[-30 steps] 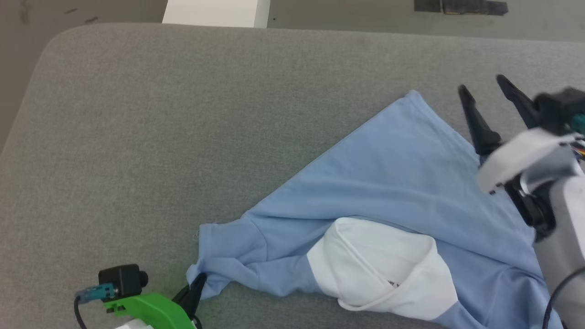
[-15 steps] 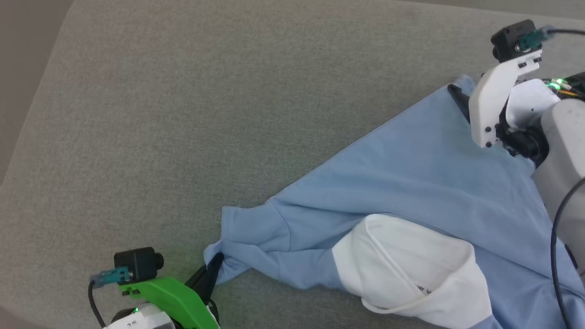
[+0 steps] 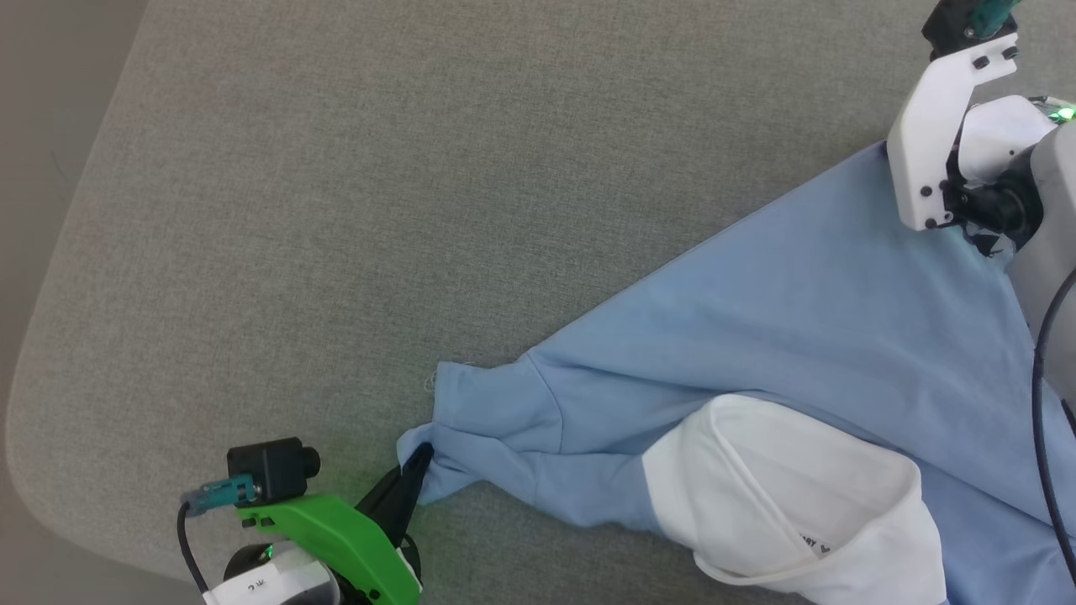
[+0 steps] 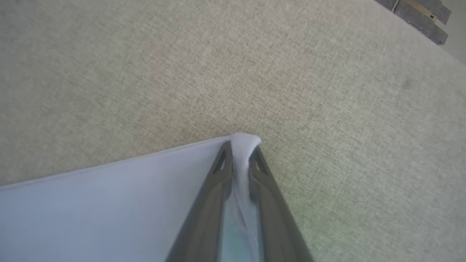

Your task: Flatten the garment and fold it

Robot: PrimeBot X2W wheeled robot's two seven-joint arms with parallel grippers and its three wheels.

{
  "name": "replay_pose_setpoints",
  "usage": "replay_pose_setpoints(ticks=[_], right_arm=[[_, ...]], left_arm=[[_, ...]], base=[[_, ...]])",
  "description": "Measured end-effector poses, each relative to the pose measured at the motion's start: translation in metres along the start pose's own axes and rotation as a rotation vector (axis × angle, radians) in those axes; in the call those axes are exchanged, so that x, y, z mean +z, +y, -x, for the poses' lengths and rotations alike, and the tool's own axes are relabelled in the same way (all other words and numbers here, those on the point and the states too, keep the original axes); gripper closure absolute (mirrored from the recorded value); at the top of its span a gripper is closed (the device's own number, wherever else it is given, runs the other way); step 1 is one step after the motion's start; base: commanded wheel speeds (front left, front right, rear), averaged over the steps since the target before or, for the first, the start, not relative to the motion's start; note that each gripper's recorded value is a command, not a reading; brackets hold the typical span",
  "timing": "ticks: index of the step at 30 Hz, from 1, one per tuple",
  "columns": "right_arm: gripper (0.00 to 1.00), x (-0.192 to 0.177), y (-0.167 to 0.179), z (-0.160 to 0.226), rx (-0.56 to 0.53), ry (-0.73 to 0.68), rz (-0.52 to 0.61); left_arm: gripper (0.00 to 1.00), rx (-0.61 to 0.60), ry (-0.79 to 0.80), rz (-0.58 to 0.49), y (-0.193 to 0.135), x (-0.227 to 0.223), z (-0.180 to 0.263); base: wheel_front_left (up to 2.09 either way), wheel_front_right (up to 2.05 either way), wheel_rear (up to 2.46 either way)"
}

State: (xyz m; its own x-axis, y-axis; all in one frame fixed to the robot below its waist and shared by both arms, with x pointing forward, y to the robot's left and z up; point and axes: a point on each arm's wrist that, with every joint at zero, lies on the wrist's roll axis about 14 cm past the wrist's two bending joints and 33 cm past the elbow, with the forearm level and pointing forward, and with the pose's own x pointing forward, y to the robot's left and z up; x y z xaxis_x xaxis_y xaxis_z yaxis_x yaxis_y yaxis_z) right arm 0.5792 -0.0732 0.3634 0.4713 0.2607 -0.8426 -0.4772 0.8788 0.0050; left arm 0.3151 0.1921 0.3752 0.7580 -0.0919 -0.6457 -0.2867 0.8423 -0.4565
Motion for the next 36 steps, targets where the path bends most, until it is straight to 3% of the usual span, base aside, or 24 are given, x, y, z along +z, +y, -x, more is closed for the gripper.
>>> replay_pose_setpoints(ticks=[4, 13, 21, 27, 36], right_arm=[[1.00, 0.007, 0.000, 0.007, -0.006, -0.112, 0.010], [1.00, 0.012, -0.005, 0.056, -0.029, -0.560, -0.051], [1.00, -0.031, -0.024, 0.121, -0.114, -0.701, -0.150], [1.00, -0.037, -0.049, 0.192, -0.215, -0.758, -0.134], [1.00, -0.008, -0.080, 0.311, -0.404, -0.864, -0.006]], left_arm=[[1.00, -0.010, -0.007, -0.002, -0.003, 0.001, 0.001], [1.00, -0.024, -0.058, -0.032, -0.004, 0.012, 0.011], [1.00, -0.113, -0.227, -0.122, -0.027, 0.056, 0.023], [1.00, -0.290, -0.388, -0.241, -0.081, 0.116, 0.034], [1.00, -0.595, -0.665, -0.429, -0.196, 0.222, 0.082]], base=[[0.00, 0.00, 0.00], [0.00, 0.00, 0.00], [0.00, 0.00, 0.00], [0.00, 0.00, 0.00], [0.00, 0.00, 0.00]])
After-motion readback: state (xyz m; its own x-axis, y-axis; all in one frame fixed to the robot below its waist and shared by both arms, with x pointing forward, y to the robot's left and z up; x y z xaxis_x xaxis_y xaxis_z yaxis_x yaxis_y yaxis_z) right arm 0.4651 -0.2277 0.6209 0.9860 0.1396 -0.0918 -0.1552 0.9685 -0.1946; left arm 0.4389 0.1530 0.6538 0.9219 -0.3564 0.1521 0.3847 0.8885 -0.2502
